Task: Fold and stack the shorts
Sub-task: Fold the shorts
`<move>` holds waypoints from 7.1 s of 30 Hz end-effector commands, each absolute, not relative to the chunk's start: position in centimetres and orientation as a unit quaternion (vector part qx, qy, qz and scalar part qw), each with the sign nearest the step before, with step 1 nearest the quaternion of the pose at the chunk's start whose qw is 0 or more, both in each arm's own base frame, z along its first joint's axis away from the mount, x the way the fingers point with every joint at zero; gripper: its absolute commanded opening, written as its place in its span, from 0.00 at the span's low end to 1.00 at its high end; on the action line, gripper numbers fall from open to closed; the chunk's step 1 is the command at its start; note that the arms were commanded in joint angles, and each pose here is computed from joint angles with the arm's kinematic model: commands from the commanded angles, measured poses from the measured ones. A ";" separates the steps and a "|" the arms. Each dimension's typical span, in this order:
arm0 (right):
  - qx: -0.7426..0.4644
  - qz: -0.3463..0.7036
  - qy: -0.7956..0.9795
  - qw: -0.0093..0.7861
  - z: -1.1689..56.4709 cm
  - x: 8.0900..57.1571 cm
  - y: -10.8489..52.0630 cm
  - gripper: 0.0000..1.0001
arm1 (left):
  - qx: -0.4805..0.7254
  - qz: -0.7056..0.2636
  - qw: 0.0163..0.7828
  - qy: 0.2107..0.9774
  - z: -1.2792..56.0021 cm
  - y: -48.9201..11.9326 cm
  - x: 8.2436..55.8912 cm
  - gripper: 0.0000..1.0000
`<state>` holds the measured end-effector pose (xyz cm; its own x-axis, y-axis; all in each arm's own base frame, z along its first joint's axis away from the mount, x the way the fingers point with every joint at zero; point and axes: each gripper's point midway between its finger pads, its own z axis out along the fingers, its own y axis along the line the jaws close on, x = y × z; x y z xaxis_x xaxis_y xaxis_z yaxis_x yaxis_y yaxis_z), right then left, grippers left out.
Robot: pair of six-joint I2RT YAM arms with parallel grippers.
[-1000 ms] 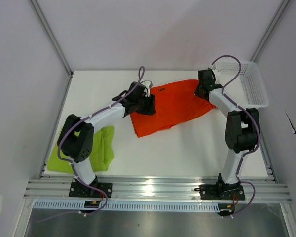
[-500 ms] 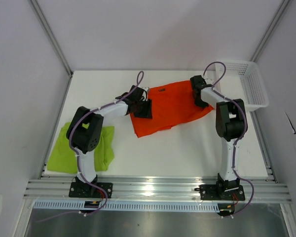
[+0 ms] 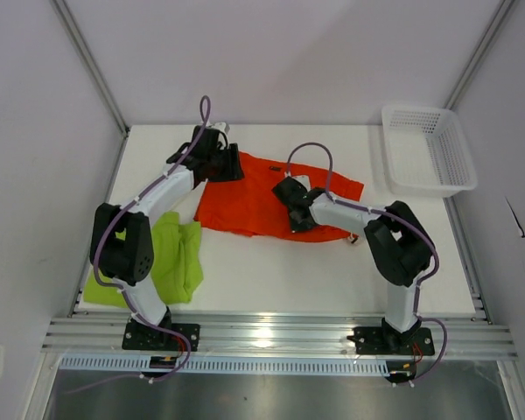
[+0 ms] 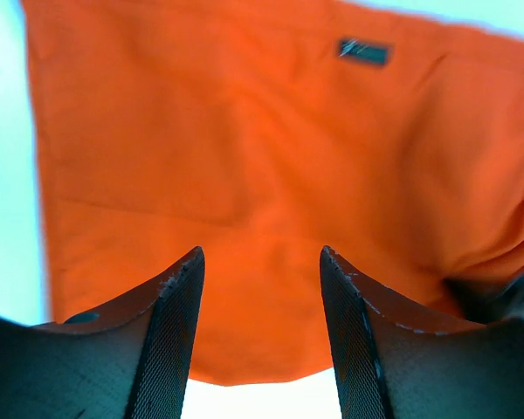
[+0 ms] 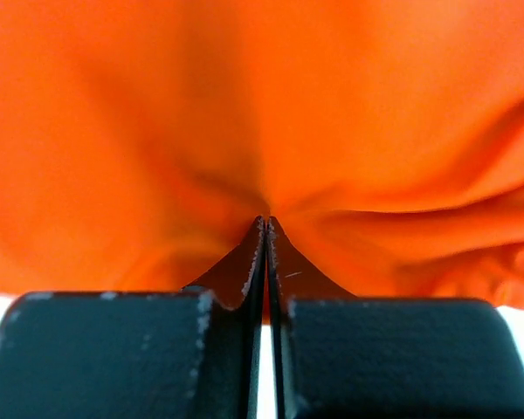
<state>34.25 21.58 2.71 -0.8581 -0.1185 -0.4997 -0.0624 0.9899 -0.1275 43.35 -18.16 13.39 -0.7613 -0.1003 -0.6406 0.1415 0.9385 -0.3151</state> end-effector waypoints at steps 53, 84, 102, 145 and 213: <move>0.360 0.341 0.805 0.325 1.6 36.9 3.7 0.44 | 0.261 -0.152 0.376 0.876 9.7 -50.6 35.8 0.97; 0.316 0.305 0.828 0.349 3.2 37.4 4.9 0.03 | 0.290 -0.096 0.378 0.874 7.2 -50.8 35.2 0.74; 0.317 0.295 0.826 0.362 4.4 37.3 4.9 0.01 | 0.324 -0.056 0.400 0.855 5.9 -51.7 34.4 0.66; 0.332 0.310 0.827 0.331 2.7 38.1 5.2 0.00 | 0.337 -0.118 0.417 0.836 10.8 -50.6 25.2 0.03; 0.316 0.397 0.836 0.208 1.4 31.9 11.0 0.79 | 0.239 -0.243 0.293 0.893 5.1 -45.0 28.6 0.53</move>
<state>32.46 11.50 4.54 -0.7239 0.6792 -0.1215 0.2635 0.4349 0.8610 28.86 -43.93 5.25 -0.7212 0.2968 -0.6260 0.5477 0.7976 -0.2528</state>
